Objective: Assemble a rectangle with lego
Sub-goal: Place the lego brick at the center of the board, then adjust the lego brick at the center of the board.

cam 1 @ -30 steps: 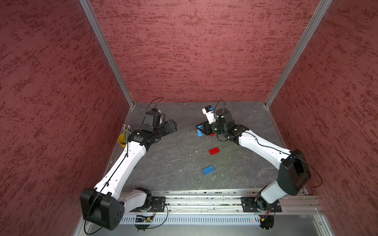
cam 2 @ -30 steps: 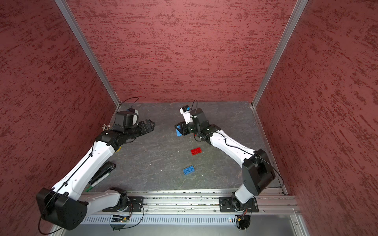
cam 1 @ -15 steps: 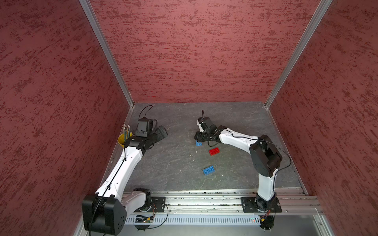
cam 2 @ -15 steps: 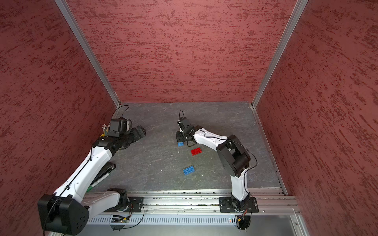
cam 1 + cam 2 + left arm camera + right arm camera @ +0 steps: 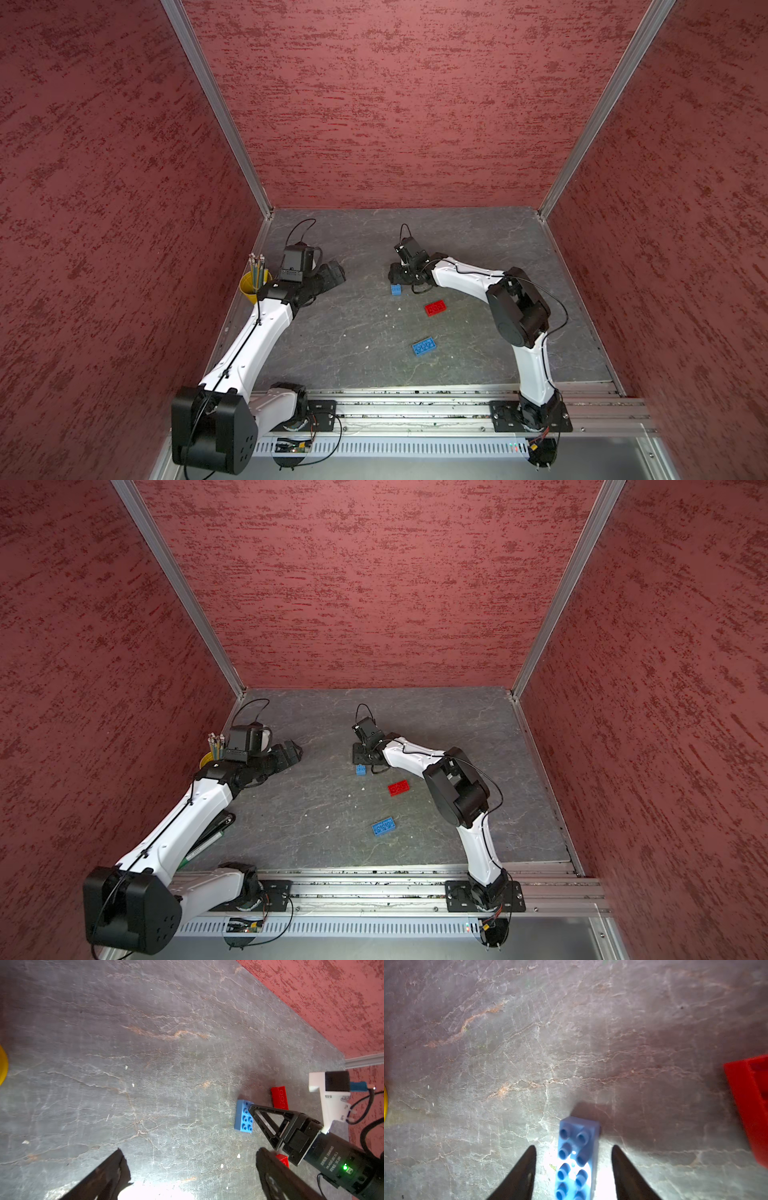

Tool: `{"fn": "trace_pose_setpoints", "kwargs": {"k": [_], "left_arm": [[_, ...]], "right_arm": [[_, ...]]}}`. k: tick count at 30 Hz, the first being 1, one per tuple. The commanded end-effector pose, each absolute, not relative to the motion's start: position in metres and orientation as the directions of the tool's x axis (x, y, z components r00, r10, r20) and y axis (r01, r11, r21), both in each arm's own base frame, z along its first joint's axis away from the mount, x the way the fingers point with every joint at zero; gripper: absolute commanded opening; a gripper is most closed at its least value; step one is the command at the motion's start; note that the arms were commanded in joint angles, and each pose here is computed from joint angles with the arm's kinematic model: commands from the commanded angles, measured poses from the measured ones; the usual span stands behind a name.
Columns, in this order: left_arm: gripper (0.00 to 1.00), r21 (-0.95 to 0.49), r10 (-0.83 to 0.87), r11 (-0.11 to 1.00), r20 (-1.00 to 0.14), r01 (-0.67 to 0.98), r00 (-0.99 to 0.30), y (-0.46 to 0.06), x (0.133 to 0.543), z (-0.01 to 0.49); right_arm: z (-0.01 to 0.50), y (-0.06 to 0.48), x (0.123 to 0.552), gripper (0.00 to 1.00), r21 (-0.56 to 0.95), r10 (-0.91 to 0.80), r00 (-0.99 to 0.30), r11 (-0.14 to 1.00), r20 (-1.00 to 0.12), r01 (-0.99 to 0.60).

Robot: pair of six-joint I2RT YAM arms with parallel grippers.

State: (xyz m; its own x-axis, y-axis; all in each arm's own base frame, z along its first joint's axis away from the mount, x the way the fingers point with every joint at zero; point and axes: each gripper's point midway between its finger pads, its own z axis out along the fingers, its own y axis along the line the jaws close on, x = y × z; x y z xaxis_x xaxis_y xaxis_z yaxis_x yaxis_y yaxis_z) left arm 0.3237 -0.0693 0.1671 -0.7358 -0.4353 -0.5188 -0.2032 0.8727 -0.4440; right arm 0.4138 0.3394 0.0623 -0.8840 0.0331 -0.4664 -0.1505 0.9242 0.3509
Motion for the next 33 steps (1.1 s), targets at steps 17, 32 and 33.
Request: {"fn": "trace_pose_setpoints", "kwargs": {"k": [17, 32, 33], "left_arm": [[1.00, -0.336, -0.173, 0.937, -0.680, 0.093, -0.712, -0.131, 0.303, 0.205], [1.00, -0.471, -0.315, 0.882, -0.591, 0.000, -0.742, -0.120, 0.296, 0.184], [1.00, -0.475, -0.321, 0.880, -0.588, -0.005, -0.743, -0.119, 0.296, 0.184]], "right_arm": [[0.149, 0.329, 0.389, 0.99, -0.216, -0.747, -0.227, 0.445, -0.625, -0.869], [0.100, 0.353, 0.378, 0.99, -0.074, -0.748, -0.245, 0.364, -0.617, -0.928], [0.096, 0.353, 0.378, 0.99, -0.074, -0.753, -0.243, 0.360, -0.612, -0.930]]}}
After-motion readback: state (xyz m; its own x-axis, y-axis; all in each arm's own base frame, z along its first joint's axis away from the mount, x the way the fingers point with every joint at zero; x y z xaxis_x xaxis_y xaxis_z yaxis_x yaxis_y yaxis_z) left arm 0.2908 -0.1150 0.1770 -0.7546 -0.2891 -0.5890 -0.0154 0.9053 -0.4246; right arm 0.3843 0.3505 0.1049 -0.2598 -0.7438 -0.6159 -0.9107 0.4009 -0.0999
